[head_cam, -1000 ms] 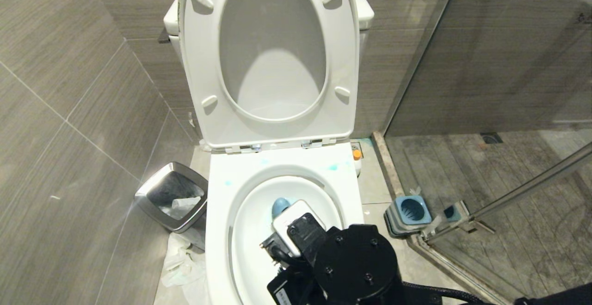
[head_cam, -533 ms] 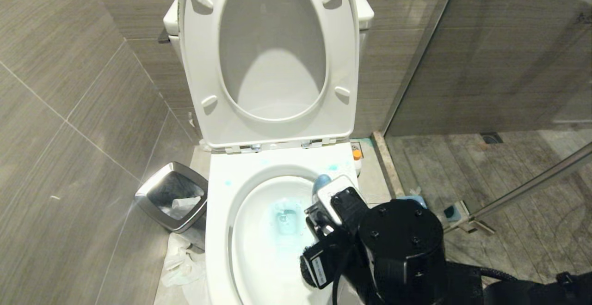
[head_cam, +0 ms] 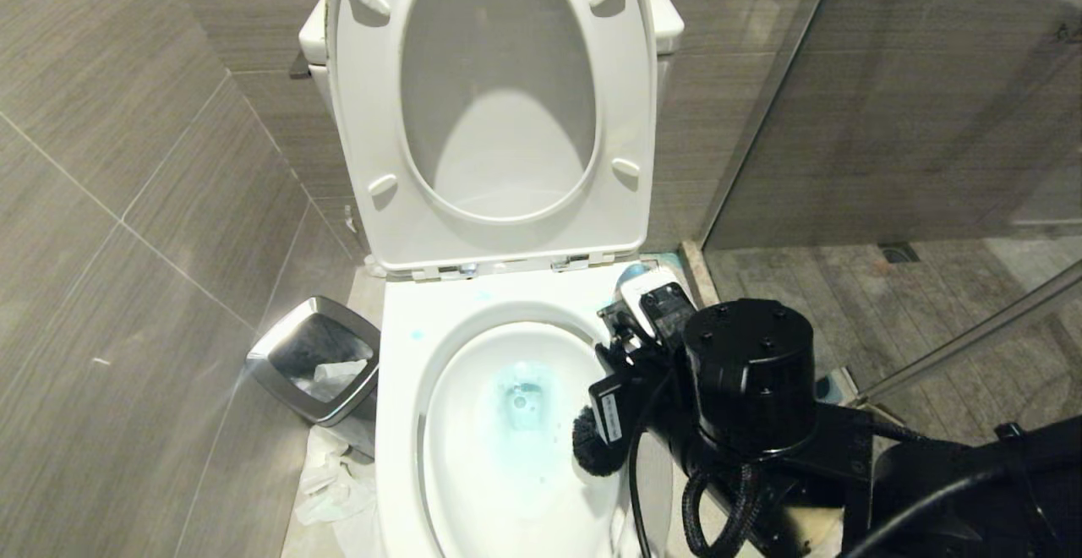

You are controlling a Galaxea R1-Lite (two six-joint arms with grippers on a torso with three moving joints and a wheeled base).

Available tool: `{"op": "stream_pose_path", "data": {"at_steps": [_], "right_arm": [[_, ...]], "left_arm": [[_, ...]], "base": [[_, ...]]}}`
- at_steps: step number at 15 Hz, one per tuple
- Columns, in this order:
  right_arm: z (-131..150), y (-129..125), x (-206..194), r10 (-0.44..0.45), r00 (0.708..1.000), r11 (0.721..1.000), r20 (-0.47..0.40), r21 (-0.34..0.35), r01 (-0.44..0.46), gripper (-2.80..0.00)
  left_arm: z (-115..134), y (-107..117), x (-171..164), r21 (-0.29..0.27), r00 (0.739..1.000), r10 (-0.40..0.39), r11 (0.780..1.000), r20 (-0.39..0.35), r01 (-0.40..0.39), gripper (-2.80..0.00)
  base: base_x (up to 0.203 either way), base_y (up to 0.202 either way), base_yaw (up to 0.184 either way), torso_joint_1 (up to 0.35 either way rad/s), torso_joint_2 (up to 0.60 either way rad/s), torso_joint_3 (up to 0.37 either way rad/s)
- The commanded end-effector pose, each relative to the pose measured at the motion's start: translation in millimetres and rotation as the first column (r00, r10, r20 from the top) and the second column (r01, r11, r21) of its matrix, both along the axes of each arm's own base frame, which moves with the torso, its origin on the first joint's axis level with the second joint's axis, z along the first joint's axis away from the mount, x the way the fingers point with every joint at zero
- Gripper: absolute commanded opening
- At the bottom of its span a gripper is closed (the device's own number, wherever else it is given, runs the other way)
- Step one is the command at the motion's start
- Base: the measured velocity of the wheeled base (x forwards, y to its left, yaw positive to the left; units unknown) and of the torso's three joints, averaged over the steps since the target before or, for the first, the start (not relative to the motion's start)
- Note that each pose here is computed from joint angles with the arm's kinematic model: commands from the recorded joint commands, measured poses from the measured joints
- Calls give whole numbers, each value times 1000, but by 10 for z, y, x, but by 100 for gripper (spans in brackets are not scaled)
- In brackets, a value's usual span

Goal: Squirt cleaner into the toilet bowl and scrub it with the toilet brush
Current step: Scrub the toilet bowl

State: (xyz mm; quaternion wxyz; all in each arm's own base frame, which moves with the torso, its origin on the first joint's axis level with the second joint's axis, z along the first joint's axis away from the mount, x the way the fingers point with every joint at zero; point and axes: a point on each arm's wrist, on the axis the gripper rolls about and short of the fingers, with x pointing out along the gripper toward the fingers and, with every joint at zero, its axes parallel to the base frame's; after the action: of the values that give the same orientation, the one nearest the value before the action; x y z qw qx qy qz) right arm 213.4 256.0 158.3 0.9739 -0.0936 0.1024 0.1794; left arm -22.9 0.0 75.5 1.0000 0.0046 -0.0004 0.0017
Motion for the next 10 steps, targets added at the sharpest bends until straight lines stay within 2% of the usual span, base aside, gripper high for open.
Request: {"op": "stream_pose_path", "data": {"at_steps": [1,10], "right_arm": [[-14,43,165,-33,999,999,9,6,33,-280],[-82,305,734,-89,994,996,57,14,88,-280]], "left_arm": [[0,0,1,0,1000,0,1000,-1,0,-280],[0,0,1,0,1000,0,1000,-1,0,-280]], "base": [[0,0,0,0,0,0],[0,0,0,0,0,0]]}}
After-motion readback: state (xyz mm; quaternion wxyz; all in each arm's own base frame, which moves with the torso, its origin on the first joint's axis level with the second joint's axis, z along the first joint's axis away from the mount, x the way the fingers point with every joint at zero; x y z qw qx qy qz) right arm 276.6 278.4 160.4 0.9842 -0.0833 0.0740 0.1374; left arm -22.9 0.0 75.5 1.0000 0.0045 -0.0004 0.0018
